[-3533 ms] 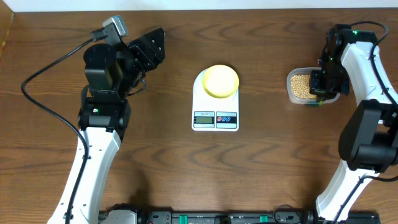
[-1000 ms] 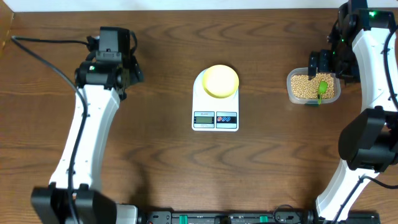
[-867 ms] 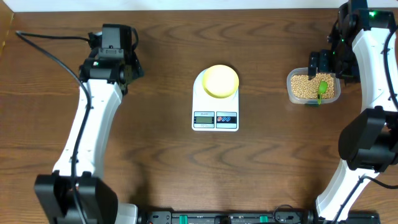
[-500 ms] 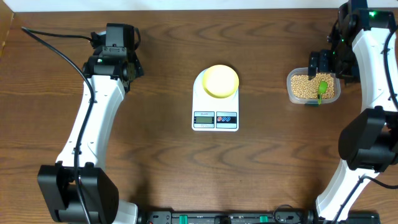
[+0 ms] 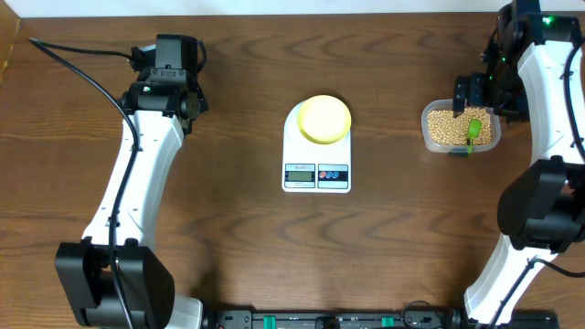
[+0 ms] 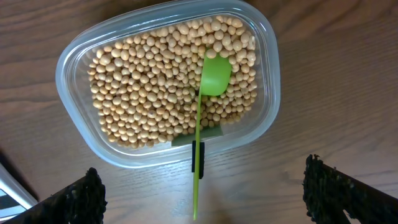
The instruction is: Scoop item into bowl and weigh 50g on scale
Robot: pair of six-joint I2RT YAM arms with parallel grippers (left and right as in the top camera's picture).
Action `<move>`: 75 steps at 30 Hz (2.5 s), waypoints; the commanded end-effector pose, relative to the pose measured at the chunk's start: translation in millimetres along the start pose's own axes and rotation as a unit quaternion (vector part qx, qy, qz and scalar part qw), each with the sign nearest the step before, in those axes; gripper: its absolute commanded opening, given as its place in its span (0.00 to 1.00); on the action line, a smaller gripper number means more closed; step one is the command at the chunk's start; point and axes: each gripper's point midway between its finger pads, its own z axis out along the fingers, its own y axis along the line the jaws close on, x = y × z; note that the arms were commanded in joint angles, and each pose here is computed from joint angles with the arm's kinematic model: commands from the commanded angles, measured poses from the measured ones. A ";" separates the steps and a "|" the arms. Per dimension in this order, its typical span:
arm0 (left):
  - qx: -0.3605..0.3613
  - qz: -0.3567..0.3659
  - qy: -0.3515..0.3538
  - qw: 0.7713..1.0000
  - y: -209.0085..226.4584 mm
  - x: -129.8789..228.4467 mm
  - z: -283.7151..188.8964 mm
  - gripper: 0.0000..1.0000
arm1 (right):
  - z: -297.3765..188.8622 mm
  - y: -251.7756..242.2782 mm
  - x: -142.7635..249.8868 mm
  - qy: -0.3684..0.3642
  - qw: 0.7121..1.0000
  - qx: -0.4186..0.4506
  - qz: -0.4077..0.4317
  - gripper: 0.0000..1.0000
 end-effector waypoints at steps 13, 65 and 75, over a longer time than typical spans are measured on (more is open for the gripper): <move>-0.019 0.005 0.001 1.000 6.4 2.4 4.6 0.98 | 1.6 -0.8 -3.2 0.000 1.000 0.003 -0.001 0.99; 0.355 0.482 0.177 0.781 -153.9 213.7 -138.4 0.94 | 1.6 -0.8 -3.2 0.000 1.000 0.003 -0.001 0.99; 0.428 0.608 0.111 0.660 -184.6 272.6 -144.8 0.94 | 1.6 -0.8 -3.2 0.000 1.000 0.003 -0.001 0.99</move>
